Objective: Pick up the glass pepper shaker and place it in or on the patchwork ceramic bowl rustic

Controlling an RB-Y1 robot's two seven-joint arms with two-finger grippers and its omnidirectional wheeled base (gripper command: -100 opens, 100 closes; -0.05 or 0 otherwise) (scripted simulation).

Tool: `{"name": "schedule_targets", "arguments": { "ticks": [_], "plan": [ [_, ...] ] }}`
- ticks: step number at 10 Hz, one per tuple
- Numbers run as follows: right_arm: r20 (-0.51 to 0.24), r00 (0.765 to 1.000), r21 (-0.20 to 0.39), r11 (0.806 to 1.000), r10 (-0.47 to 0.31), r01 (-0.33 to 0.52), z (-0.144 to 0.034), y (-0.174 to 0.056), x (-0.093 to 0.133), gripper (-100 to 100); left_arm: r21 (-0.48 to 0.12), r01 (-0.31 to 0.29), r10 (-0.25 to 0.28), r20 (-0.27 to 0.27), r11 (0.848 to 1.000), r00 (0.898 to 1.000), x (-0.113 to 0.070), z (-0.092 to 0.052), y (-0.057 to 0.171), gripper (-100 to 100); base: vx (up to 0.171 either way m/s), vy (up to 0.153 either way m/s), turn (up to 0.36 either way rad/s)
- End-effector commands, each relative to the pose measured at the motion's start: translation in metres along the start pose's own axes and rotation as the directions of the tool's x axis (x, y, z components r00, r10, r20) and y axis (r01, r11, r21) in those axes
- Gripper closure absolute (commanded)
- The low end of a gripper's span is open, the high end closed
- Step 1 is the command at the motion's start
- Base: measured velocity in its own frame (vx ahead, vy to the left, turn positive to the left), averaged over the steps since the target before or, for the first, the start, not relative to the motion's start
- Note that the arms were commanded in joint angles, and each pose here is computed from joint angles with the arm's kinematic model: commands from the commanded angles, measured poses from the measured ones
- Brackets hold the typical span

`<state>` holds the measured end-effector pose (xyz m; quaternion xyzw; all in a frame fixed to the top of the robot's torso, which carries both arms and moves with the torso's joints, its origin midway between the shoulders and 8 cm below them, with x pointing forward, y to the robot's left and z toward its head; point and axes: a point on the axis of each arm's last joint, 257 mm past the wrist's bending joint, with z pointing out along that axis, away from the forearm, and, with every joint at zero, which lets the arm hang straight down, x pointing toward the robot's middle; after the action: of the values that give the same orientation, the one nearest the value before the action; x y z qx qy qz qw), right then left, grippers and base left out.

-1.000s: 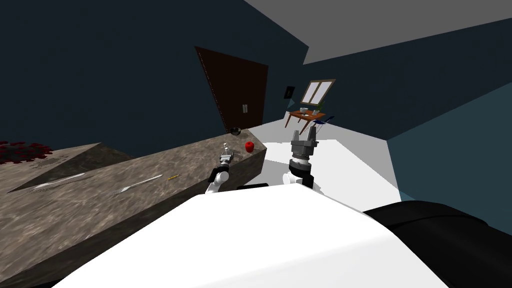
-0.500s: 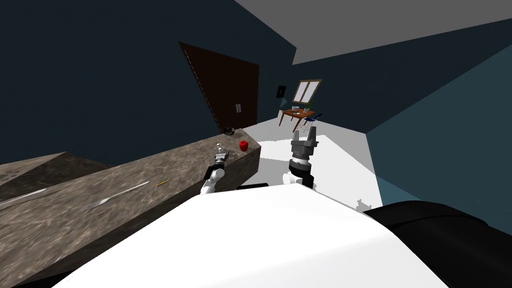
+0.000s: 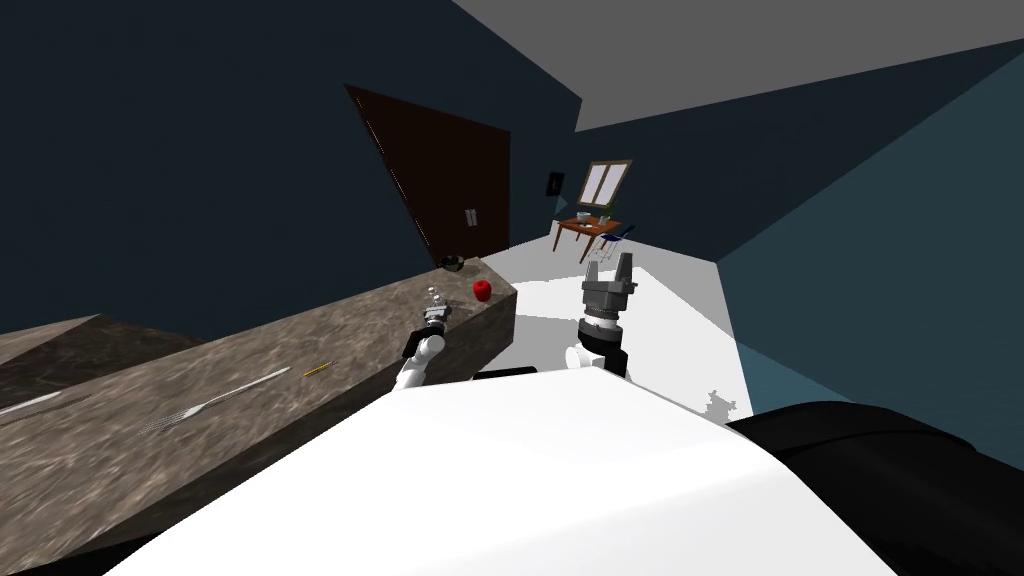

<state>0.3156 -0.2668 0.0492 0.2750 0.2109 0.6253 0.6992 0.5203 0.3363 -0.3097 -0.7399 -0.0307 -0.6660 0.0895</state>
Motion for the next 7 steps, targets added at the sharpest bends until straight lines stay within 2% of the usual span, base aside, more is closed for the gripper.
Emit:
{"name": "schedule_targets", "arguments": {
  "ticks": [1,3,4,5,6,7],
  "plan": [
    [0.0,1.0,0.0,1.0,0.0,0.0,0.0,0.0,0.0,0,0.0,0.0,0.0,0.0,1.0,1.0,0.0,0.0,0.0,100,0.0,0.0,0.0],
    [0.0,1.0,0.0,1.0,0.0,0.0,0.0,0.0,0.0,0,-0.001,-0.001,0.001,0.0,1.0,1.0,0.0,0.0,0.0,100,0.0,0.0,0.0],
    [0.0,1.0,0.0,1.0,0.0,0.0,0.0,0.0,0.0,0,-0.001,-0.001,0.001,0.0,1.0,1.0,0.0,0.0,0.0,0,0.0,0.0,0.0],
    [0.0,1.0,0.0,1.0,0.0,0.0,0.0,0.0,0.0,0,-0.031,-0.008,0.008,0.002,0.999,1.0,-0.001,-0.01,0.02,100,0.036,0.033,0.244],
    [0.0,1.0,0.0,1.0,0.0,0.0,0.0,0.0,0.0,0,-0.047,-0.011,0.011,0.0,0.999,1.0,-0.001,-0.015,0.031,100,0.059,0.041,0.233],
    [0.0,1.0,0.0,1.0,0.0,0.0,0.0,0.0,0.0,0,-0.047,-0.011,0.011,0.0,0.999,1.0,-0.001,-0.015,0.031,100,0.049,0.03,0.052]
  ]
}}
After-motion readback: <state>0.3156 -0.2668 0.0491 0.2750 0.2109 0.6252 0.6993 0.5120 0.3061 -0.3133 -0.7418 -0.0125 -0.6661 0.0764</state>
